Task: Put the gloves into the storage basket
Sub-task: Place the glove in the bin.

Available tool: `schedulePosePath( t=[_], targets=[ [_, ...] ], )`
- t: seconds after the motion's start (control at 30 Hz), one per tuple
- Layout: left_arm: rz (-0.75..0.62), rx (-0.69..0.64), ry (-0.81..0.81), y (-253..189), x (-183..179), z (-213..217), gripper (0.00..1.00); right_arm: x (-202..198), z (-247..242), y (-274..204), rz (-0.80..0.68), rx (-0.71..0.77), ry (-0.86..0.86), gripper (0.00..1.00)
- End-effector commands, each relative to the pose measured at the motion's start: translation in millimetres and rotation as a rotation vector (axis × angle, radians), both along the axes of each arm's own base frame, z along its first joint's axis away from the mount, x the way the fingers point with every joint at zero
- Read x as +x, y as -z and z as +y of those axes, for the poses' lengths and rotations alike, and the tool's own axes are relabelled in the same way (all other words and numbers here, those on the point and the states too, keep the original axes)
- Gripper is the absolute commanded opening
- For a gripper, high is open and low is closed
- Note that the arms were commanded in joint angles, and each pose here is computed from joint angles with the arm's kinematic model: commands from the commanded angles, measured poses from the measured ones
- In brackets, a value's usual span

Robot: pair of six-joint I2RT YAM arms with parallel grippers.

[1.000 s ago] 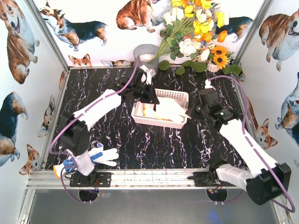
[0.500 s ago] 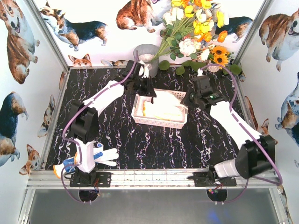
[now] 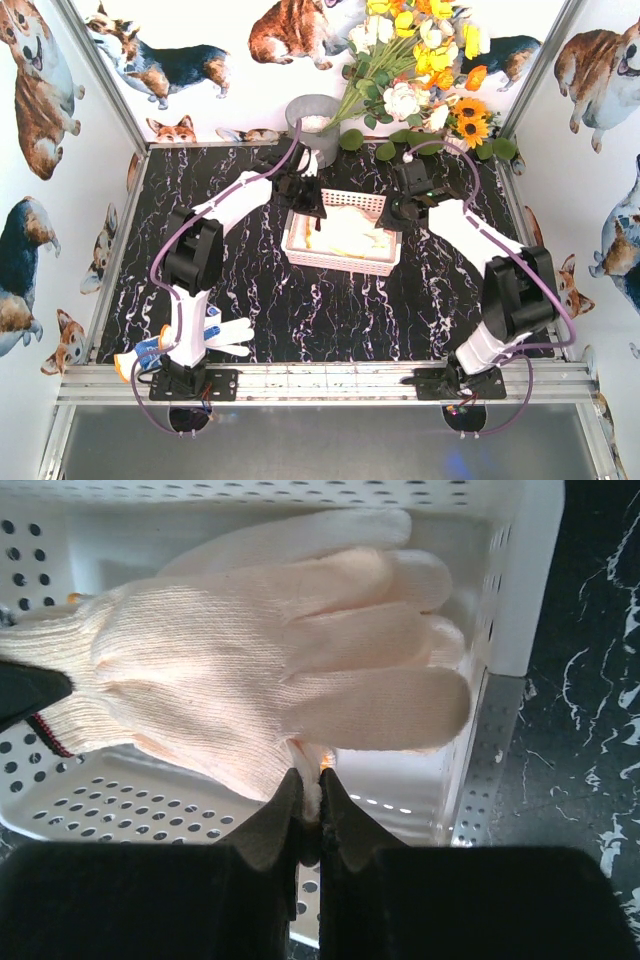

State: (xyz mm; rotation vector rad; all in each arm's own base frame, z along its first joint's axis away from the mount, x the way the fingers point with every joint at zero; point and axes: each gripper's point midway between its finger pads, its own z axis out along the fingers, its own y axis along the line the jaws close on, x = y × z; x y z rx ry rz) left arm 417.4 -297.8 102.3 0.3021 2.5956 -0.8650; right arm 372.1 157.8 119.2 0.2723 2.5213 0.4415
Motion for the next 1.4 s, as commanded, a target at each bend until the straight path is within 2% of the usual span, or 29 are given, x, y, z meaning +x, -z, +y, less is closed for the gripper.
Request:
schedulePosePath(
  t=[0.0,0.8,1.1,1.13,1.27,1.37],
  targets=[
    [-0.018,0.033,-0.009,4,11,10,0.00,19,10,-16,-0.061,0.039,-0.028,0.00],
    [0.019,0.237,-0.039,40,13,44,0.00,23,20,26,0.038,0.041,-0.057,0.00],
    [0.000,0.254,-0.041,45,16,48,0.00,25,20,29,0.039,0.031,-0.060,0.00],
    [-0.001,0.253,-0.040,45,15,47,0.00,25,18,26,0.034,0.023,-0.059,0.02],
    [0.002,0.245,-0.032,47,14,45,0.00,24,13,2,-0.026,-0.023,-0.054,0.34],
    [0.006,0.238,-0.029,47,12,45,0.00,22,13,-14,-0.069,-0.049,-0.063,0.44]
  ],
)
